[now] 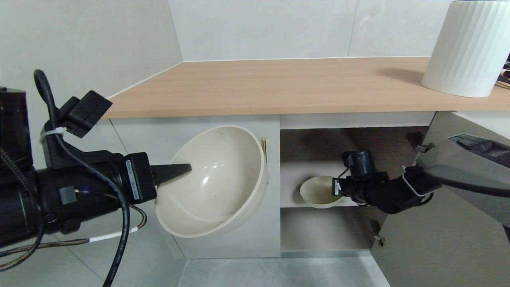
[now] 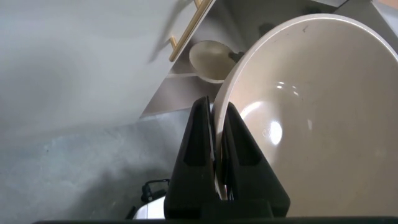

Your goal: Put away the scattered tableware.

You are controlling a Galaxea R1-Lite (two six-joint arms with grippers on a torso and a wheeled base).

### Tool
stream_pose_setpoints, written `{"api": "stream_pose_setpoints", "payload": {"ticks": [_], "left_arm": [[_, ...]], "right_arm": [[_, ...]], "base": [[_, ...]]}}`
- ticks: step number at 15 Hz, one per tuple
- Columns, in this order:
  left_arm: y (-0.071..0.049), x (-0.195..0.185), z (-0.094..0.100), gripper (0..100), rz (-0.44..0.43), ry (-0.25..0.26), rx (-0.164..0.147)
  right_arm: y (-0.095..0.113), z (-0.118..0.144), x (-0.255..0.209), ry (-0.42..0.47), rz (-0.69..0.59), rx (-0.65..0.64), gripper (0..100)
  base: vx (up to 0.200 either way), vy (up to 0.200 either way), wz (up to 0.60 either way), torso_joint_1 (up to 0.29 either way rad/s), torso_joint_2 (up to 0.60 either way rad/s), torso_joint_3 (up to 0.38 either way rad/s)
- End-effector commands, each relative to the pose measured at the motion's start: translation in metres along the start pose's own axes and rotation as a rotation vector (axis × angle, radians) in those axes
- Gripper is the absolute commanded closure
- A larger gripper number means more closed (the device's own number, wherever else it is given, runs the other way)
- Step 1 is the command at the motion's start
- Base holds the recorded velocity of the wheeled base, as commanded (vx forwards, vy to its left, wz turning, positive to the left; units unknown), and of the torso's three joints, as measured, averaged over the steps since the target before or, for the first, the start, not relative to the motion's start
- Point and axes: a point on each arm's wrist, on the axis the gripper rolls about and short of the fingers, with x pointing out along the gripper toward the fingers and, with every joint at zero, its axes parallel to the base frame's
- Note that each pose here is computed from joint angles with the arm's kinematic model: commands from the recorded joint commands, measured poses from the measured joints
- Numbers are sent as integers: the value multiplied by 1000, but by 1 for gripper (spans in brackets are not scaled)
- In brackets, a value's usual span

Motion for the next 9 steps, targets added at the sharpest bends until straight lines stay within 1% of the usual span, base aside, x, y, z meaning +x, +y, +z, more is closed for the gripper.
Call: {"api": "stream_pose_setpoints", "payload": {"ticks": [1,3,9], "left_arm": [[1,3,-1,100,4,8,-1],[1,5,-1,100,7,14,-2],[3,15,-4,100,22,45,-2]], "right_arm": [[-1,-9,21,12,-36,-1,100],[-8,-3,36,-21,-91,16,100],[-25,-1,57,-45,-180,44,100]], "base": [[0,0,0,0,0,0],[0,0,0,0,0,0],[0,0,0,0,0,0]]}}
